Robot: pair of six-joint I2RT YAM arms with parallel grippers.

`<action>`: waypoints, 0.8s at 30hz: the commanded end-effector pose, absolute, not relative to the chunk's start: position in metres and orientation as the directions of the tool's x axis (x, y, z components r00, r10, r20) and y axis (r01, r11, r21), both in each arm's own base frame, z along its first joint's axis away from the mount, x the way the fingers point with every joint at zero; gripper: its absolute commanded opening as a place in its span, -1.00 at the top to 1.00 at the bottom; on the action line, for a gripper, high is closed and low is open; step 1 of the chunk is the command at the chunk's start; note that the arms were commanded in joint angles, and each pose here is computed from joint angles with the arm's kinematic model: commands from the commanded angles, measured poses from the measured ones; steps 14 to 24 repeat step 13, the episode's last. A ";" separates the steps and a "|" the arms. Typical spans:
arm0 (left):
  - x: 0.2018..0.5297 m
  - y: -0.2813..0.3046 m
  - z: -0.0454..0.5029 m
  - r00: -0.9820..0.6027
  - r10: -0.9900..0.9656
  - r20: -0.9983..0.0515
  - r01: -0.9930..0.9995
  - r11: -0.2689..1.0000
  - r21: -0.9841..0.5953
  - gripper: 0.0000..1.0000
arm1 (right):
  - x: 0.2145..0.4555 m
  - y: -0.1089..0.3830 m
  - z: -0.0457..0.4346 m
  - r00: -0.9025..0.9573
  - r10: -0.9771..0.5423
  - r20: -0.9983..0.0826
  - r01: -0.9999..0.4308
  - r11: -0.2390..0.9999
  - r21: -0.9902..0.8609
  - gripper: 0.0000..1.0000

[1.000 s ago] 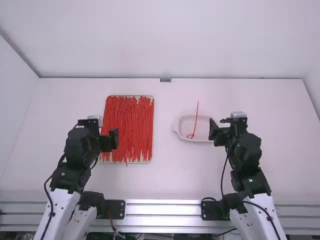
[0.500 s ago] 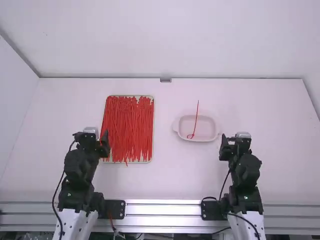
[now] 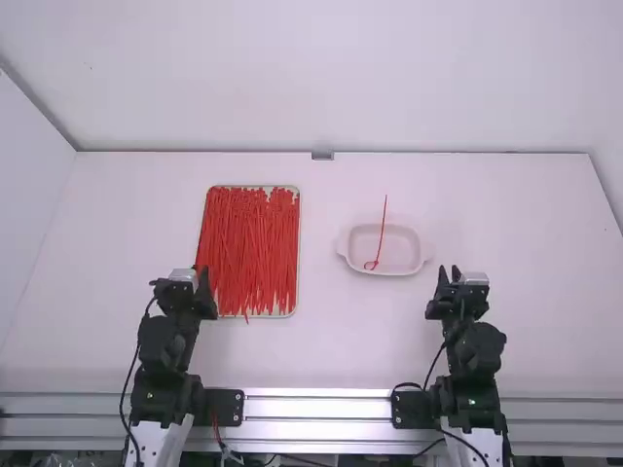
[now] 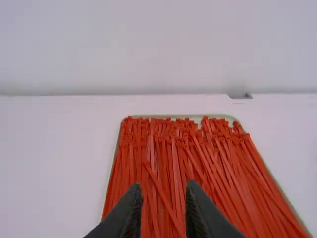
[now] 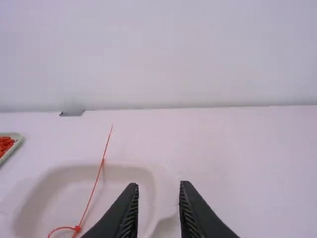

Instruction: Fasten the cable tie

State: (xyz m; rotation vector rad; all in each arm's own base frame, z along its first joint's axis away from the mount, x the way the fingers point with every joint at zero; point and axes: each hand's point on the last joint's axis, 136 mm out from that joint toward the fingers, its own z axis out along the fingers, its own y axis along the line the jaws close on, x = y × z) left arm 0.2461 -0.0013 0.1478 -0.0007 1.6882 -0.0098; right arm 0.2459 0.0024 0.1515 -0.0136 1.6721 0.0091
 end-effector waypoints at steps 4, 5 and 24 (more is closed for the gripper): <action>0.246 0.000 0.148 -0.105 0.000 -0.994 0.000 1.000 0.000 0.70 | 0.246 0.003 0.148 -0.105 0.000 -0.994 -0.016 1.000 0.002 0.72; 0.246 0.000 0.148 -0.105 0.000 -0.994 0.000 1.000 0.000 0.72 | 0.246 0.003 0.148 -0.105 0.000 -0.994 -0.016 1.000 0.002 0.73; 0.246 0.000 0.148 -0.105 0.000 -0.994 0.000 1.000 0.000 0.92 | 0.246 0.003 0.148 -0.105 0.000 -0.994 -0.016 1.000 0.002 0.94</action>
